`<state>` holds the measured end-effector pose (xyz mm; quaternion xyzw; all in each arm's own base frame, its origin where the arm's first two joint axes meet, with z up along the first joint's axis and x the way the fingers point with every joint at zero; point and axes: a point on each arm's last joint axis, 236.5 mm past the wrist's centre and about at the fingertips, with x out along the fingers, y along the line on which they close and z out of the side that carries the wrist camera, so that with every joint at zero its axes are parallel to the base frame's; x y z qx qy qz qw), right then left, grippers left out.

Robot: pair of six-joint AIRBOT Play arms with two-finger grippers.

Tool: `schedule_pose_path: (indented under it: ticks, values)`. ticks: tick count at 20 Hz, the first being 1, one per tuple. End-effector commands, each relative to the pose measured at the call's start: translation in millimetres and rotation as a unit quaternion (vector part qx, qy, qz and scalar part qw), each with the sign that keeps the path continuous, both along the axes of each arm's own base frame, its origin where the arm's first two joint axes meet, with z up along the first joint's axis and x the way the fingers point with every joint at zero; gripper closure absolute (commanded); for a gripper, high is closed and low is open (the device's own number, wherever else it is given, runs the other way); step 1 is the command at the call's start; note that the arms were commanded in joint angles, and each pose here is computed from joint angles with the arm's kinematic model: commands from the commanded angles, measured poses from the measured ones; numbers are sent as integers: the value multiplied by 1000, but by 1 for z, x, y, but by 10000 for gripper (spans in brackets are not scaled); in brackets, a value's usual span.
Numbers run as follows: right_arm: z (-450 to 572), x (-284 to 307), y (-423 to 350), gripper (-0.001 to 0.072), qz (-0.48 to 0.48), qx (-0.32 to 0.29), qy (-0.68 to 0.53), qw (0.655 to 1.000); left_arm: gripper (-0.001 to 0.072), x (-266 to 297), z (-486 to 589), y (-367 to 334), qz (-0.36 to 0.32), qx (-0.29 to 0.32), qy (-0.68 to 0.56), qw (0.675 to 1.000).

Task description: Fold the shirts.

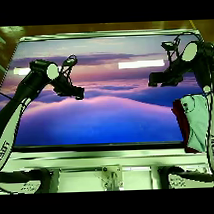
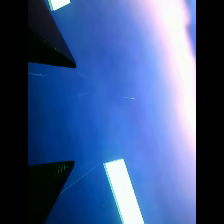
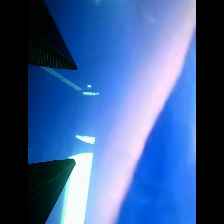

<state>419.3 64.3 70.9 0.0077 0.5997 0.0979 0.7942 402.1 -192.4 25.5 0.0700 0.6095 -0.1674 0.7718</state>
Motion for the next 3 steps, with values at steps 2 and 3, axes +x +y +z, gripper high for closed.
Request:
schedule_pose_path:
  ticks: [2,3]
  values:
    - [0,0,1,32,0,1,0,1000,52,0,-1,1,0,1,1,1000]
    - [0,0,1,32,0,1,0,1000,52,0,-1,1,0,1,1,1000]
